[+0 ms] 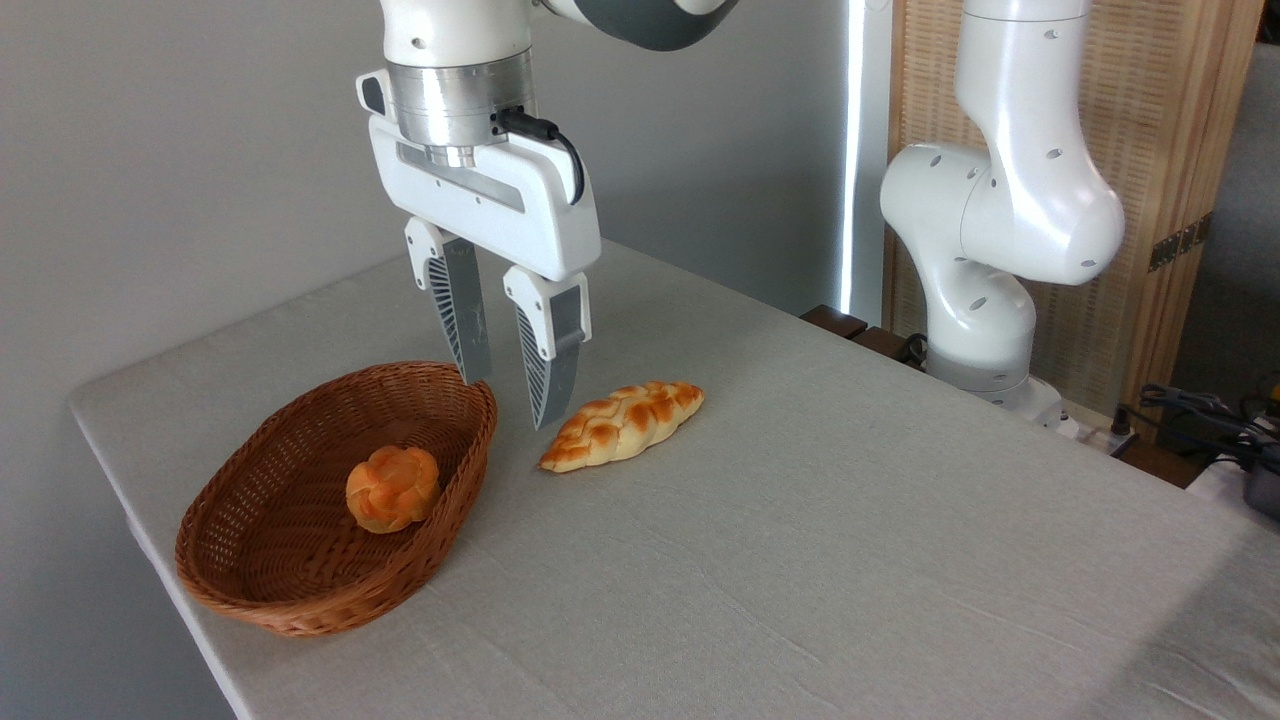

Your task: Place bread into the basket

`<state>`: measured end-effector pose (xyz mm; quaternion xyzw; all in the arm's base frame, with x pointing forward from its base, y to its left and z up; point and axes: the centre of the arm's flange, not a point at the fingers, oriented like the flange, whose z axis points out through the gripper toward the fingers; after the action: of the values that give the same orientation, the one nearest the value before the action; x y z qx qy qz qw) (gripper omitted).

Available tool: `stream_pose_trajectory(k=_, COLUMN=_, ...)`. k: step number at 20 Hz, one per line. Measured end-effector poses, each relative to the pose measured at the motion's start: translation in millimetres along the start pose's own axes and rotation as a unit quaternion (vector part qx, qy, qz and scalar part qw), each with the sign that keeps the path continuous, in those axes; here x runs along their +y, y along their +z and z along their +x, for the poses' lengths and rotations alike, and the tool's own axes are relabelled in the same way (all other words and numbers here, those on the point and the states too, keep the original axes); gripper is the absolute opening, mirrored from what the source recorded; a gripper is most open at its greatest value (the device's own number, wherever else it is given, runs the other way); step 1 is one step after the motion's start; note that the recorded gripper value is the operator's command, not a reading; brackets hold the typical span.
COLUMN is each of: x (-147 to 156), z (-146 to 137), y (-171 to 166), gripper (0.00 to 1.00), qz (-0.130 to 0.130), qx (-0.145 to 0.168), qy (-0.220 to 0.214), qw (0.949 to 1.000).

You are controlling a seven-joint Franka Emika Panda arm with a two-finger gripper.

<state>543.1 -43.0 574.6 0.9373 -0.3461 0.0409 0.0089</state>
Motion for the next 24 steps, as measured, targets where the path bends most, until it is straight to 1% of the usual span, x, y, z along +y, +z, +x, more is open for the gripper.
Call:
stream_pose_trajectory(k=18, x=4, z=2, y=-2, gripper=1.00, qz=-0.002, qx=0.003, qy=0.002, qw=1.0000)
stream_pose_trajectory(k=21, x=7, z=1, y=2, gripper=1.00, qz=-0.010, qx=-0.007, qy=0.004, qw=0.9999)
stream_pose_trajectory(k=24, x=26, z=5, y=20, gripper=1.00, qz=-0.024, qx=-0.025, qy=0.022, qw=0.9992)
